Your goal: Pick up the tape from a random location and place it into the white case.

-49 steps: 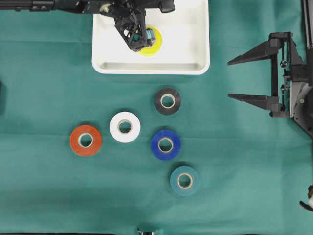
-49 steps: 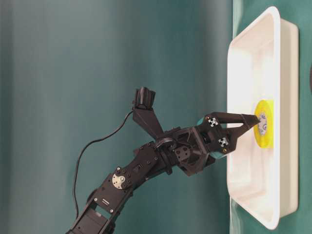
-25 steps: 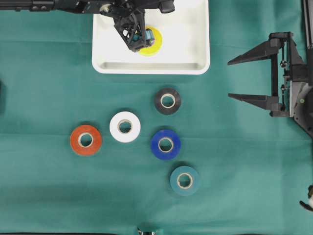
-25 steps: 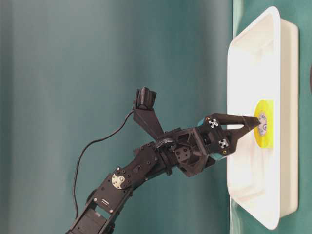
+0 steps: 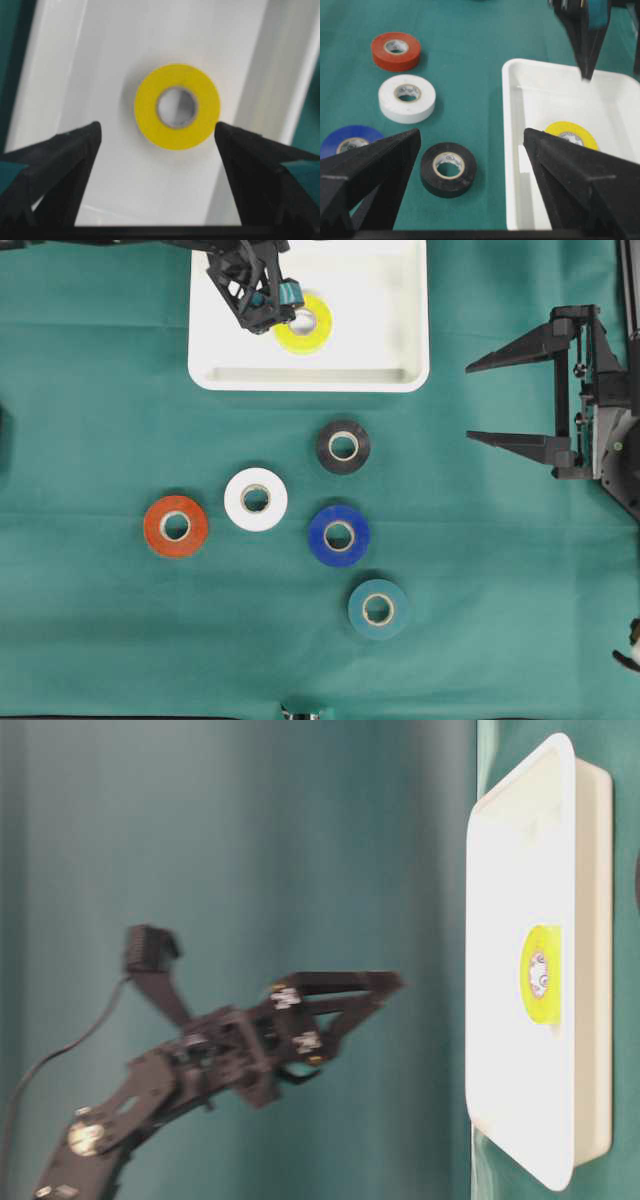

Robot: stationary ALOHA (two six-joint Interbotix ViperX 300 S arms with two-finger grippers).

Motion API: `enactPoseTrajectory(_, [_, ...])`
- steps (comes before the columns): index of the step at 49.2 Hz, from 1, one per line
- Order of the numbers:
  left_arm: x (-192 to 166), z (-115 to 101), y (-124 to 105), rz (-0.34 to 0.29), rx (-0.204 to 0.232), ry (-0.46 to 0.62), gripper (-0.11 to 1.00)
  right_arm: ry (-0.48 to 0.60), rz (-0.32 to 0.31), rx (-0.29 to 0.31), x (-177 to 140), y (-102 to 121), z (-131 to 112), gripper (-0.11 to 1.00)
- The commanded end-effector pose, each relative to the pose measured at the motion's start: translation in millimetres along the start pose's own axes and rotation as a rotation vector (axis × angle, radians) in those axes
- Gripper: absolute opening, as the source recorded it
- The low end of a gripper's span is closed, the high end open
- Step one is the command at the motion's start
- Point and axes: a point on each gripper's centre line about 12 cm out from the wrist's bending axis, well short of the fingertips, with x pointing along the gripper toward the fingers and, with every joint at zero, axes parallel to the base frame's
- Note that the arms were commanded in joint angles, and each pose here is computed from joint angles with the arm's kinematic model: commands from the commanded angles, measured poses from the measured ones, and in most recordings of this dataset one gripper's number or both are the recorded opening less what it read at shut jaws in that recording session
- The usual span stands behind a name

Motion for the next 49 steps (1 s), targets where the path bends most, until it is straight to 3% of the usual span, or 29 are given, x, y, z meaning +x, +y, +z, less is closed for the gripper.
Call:
enactPoseTrajectory(1, [-31,18,0,0.003,0.002,-0.068,0.99,-0.015,-0.002,-0.001,1,0,6,0.92])
enactPoseTrajectory(13, [-58,27,-3,0.002,0.008,-0.102,0.99,-0.015,-0.002,-0.001,1,0,6,0.92])
enactPoseTrajectory(33, [-58,25,-7,-0.005,0.014,-0.093,0.99,-0.014,-0.002,0.0,1,0,6,0.92])
enactPoseTrajectory(42, [-58,25,-33,-0.043,0.061,-0.093,0.99,-0.014,-0.002,0.0,1,0,6,0.92])
enactPoseTrajectory(49, [-60,24,-66,-0.091,0.116,-0.094,0.99,-0.014,-0.002,0.002,1,0,6,0.92])
